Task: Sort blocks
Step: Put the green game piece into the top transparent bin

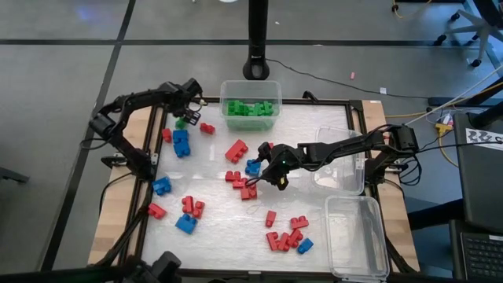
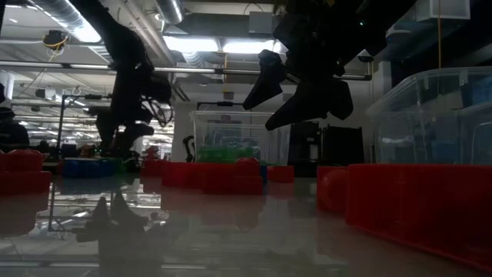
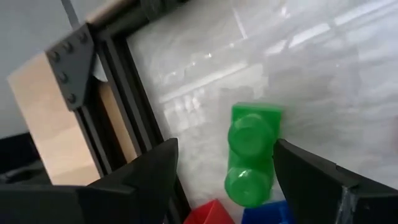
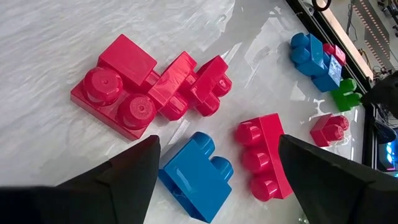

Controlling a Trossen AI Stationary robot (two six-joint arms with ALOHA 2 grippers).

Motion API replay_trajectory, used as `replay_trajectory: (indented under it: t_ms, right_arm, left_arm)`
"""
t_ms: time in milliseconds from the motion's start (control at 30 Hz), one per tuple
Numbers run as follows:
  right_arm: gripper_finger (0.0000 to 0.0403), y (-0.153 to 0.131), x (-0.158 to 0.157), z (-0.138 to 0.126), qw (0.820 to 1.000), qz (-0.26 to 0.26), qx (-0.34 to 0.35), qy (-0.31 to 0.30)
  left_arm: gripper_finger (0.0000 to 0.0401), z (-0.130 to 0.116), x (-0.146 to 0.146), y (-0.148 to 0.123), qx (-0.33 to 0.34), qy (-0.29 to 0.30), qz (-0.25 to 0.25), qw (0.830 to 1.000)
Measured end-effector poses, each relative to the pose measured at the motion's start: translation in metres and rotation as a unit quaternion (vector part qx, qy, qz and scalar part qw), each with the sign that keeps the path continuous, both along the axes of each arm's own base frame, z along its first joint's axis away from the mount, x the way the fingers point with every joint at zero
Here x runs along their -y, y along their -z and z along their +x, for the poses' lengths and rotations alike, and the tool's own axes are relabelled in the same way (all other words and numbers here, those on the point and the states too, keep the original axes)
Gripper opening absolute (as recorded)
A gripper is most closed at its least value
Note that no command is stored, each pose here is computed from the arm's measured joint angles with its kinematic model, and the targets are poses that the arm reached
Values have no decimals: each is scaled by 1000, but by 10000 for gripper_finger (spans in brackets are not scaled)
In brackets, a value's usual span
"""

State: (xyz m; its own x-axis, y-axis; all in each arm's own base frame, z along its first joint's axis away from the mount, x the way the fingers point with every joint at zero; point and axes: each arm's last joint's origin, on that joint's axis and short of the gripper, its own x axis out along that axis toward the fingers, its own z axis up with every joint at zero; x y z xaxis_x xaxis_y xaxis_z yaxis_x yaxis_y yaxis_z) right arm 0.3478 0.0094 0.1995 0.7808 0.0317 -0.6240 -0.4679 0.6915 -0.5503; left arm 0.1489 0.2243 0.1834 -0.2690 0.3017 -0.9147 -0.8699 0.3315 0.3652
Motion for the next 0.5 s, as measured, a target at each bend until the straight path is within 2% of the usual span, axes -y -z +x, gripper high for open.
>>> replay_trajectory:
  t_ms: [100,267,500]
  right_arm:
    - [324,0,0,0,1000,0,0,0]
    - [324,0,0,0,1000,0,-1,0]
    - [324,0,0,0,1000,0,-2,0]
  left_arm:
    - [248,-4,-3,7,-1,-4,-14,1000]
    - [248,2,-6,15,42,12,-41,998]
    - [237,2,-8,28,25,9,-67,997]
